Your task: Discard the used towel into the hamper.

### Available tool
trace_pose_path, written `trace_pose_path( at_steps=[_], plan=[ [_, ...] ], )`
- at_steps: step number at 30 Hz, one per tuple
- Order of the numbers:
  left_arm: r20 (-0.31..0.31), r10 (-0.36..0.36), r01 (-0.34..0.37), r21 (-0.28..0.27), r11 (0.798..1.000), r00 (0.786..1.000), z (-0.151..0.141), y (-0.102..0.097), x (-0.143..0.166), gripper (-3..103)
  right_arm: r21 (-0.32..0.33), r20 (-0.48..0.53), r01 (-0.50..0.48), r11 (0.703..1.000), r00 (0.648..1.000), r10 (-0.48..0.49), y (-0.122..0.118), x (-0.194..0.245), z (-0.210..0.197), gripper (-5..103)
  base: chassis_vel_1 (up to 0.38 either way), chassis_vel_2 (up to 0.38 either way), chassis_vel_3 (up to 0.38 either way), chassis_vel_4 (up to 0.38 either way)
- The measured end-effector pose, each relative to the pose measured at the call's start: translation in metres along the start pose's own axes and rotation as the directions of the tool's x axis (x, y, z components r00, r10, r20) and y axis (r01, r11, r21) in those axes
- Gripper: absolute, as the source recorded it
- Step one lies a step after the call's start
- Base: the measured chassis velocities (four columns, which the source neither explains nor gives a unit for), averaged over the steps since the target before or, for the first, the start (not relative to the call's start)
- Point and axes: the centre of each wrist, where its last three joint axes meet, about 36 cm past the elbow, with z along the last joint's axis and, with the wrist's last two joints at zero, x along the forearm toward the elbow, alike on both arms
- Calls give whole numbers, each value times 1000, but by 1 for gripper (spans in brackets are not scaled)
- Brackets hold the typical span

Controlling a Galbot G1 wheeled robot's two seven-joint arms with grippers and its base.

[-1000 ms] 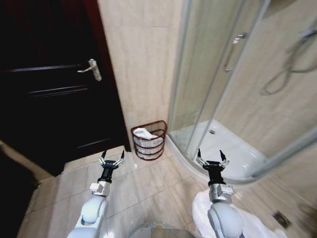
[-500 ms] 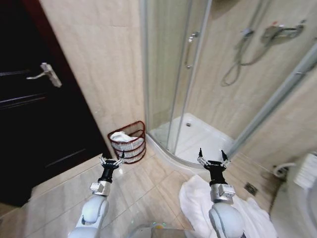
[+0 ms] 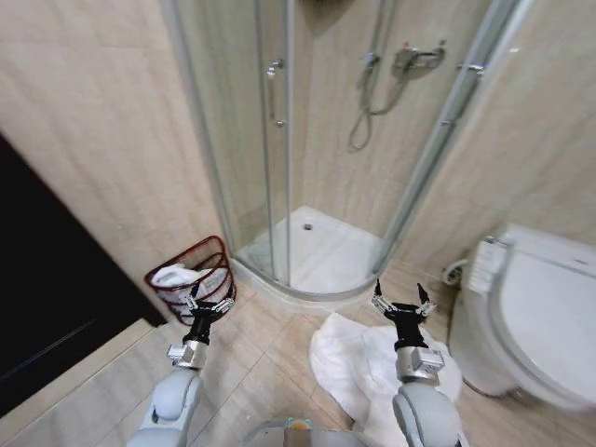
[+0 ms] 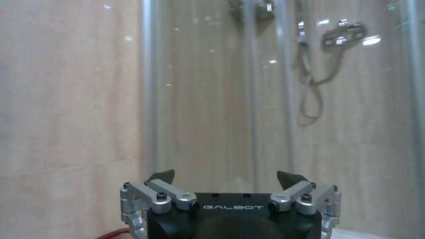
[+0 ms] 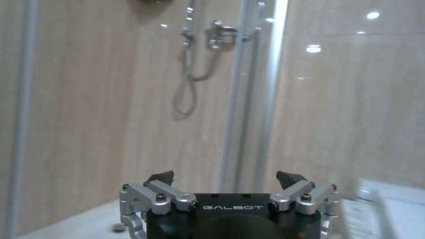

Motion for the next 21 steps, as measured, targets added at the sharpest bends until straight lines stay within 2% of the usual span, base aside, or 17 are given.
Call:
trace_pose_path(
  at_steps=[13,21],
  plan=[
    [-11,18,-18,1,1000,1000,2,4,7,100,-3,-1,-4,1000,1000,4,2,1,0,100,-121,-119,-114,-122],
    [-12,36,-36,3,999,999,6,5,11,100,-5,-5,-5,1000,1000,5,3,1,3,100,-27,-34,-25,-23]
  ],
)
